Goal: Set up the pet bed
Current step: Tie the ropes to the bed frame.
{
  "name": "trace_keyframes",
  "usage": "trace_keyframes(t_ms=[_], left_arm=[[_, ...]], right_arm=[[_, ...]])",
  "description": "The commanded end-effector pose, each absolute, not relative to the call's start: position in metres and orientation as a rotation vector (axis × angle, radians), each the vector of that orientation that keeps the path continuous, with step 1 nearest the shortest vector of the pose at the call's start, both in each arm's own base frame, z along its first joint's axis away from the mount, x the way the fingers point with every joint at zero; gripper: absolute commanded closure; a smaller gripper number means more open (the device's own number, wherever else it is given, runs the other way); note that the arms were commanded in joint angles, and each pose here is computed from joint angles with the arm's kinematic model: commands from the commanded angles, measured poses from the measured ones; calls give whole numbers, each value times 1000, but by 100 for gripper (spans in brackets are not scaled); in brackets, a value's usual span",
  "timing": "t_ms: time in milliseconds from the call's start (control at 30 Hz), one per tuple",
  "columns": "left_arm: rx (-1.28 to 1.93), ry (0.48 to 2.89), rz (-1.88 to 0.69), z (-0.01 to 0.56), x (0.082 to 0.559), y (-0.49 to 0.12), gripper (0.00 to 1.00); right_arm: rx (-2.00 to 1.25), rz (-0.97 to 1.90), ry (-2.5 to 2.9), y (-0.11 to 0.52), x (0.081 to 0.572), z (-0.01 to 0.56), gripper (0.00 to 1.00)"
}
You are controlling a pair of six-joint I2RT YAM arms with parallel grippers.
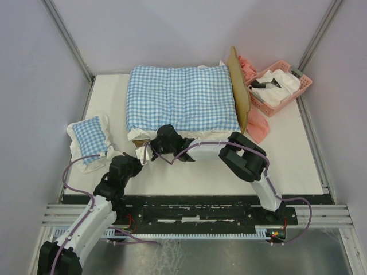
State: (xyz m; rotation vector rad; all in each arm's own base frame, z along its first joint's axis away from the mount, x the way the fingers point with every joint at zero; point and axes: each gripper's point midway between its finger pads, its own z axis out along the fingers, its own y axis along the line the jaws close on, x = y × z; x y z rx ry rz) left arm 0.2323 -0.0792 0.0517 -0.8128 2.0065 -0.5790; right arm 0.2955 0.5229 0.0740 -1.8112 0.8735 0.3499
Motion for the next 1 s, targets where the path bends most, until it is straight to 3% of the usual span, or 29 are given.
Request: trace_keyframes(t_ms=[0,200,333,367,500,567,733,967], left_arm=[[-817,2010,-557,46,231,-76,97],[-814,2015,-567,46,233,-78,97],[-789,2004,-578,53,236,-80,97],[-777,1998,-579,55,237,-80,97],[-761,1980,-583,60,240,-81,97],[-751,1975,-593,65,243,-83,97],[-736,1955,-617,85,254,-88,97],[-708,1953,-651,118,272,-97,97]], right_arm=[[-1730,381,829,531,297,116,98],[-1704,488,793,547,284,144,98],[-1753,536,815,551,279,124,96],[-1759,538,822,551,279,118,91],[-1774,524,832,541,282,110,53],[-1752,528,853,530,290,119,46],[-1688,469,850,493,301,140,42],[-1747,179,662,455,272,116,42]])
